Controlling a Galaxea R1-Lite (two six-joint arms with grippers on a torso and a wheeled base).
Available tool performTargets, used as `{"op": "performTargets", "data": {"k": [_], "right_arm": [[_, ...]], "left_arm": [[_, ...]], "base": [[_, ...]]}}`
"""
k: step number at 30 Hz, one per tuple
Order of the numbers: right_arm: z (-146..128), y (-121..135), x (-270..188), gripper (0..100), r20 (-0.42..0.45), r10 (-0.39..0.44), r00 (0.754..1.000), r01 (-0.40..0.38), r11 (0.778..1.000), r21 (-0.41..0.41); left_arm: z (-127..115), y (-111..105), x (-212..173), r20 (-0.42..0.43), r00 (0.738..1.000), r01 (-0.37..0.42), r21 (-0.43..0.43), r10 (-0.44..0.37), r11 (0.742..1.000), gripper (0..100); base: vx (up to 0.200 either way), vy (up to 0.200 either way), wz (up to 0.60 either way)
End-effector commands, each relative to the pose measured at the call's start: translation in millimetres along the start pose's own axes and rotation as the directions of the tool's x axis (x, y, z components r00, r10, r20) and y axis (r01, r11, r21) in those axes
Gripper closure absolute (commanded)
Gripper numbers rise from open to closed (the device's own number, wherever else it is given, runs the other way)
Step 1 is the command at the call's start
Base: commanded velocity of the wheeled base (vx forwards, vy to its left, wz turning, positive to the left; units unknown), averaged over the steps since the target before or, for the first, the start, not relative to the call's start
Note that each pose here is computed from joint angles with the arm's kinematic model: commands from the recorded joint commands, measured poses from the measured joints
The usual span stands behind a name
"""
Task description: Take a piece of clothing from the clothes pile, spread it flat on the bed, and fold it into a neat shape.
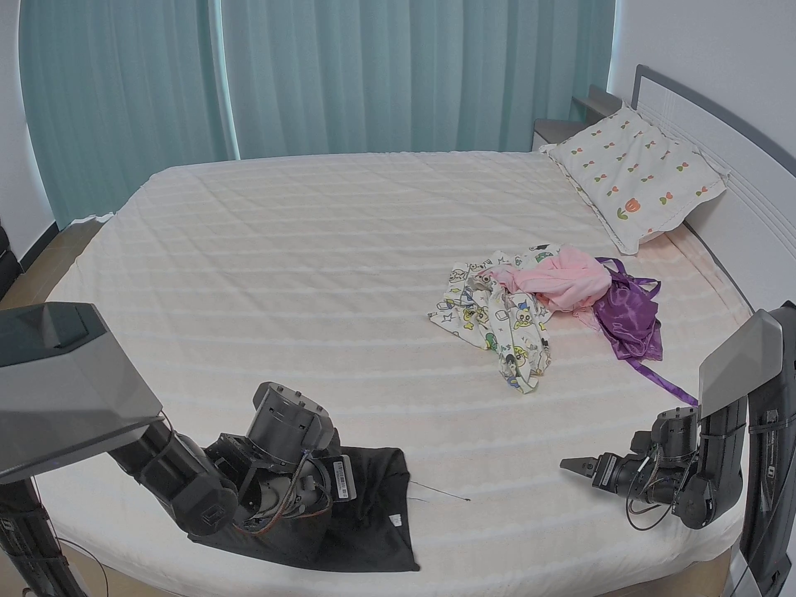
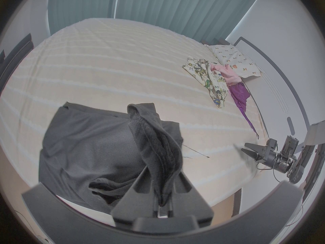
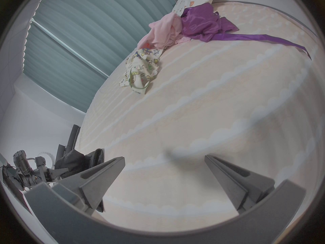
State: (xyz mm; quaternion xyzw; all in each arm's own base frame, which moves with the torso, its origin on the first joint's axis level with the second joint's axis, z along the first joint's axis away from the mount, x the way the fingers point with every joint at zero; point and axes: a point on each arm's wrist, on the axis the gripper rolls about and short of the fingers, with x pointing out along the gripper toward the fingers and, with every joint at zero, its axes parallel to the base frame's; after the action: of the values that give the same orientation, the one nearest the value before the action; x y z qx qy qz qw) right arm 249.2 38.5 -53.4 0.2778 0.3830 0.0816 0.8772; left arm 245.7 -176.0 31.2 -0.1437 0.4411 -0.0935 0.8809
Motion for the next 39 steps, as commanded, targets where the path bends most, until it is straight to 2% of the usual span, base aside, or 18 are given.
{"op": "performTargets", "data": {"k": [1, 7, 11, 12, 17, 22, 25, 29, 32, 39], "right_arm": [[1, 1, 0, 0, 0.009, 0.007, 1.000, -0.007, 1.000, -0.003], [-1, 2, 1, 0, 0.001, 0.009, 1.000, -0.009, 1.000, -0.009], [-1, 2, 1, 0, 0.001, 0.009, 1.000, -0.009, 1.000, -0.009], [-1, 2, 1, 0, 0.001, 0.009, 1.000, -0.009, 1.000, -0.009], [-1, 1, 1, 0, -0.001, 0.007, 1.000, -0.007, 1.000, -0.009], [-2, 1, 2, 0, -0.002, 0.007, 1.000, -0.007, 1.000, -0.008], [-2, 2, 1, 0, -0.002, 0.008, 1.000, -0.008, 1.000, -0.010], [-3, 2, 0, 0, -0.008, 0.006, 1.000, -0.006, 1.000, -0.009], [-4, 4, 0, 0, -0.011, 0.012, 1.000, -0.013, 1.000, -0.014], [-5, 6, 1, 0, -0.012, 0.014, 1.000, -0.014, 1.000, -0.016]], "left_arm": [[-8, -4, 11, -0.028, 1.000, -0.004, -0.009, 0.003, 1.000, 100], [-4, -10, 13, -0.014, 1.000, 0.016, -0.051, -0.017, 0.999, 100], [-9, -10, 17, -0.031, 0.999, 0.008, -0.045, -0.010, 0.999, 100], [-9, -10, 18, -0.036, 0.999, 0.006, -0.045, -0.008, 0.999, 0], [-7, -12, 16, -0.015, 0.999, 0.032, -0.083, -0.034, 0.996, 0], [-2, -18, 1, 0.078, 0.989, 0.133, -0.119, -0.124, 0.984, 0], [-4, -19, -5, 0.106, 0.983, 0.166, -0.143, -0.151, 0.976, 0], [-9, -9, -14, 0.095, 0.986, 0.156, -0.196, -0.140, 0.968, 0], [-17, 0, -20, 0.068, 0.990, 0.140, -0.240, -0.127, 0.961, 0], [-28, 10, -34, 0.067, 0.985, 0.175, -0.352, -0.161, 0.919, 0]], "base": [[0.000, 0.000, 0.00], [0.000, 0.000, 0.00], [0.000, 0.000, 0.00], [0.000, 0.000, 0.00], [0.000, 0.000, 0.00], [0.000, 0.000, 0.00], [0.000, 0.000, 0.00], [0.000, 0.000, 0.00], [-0.200, 0.000, 0.00], [-0.200, 0.000, 0.00]]}}
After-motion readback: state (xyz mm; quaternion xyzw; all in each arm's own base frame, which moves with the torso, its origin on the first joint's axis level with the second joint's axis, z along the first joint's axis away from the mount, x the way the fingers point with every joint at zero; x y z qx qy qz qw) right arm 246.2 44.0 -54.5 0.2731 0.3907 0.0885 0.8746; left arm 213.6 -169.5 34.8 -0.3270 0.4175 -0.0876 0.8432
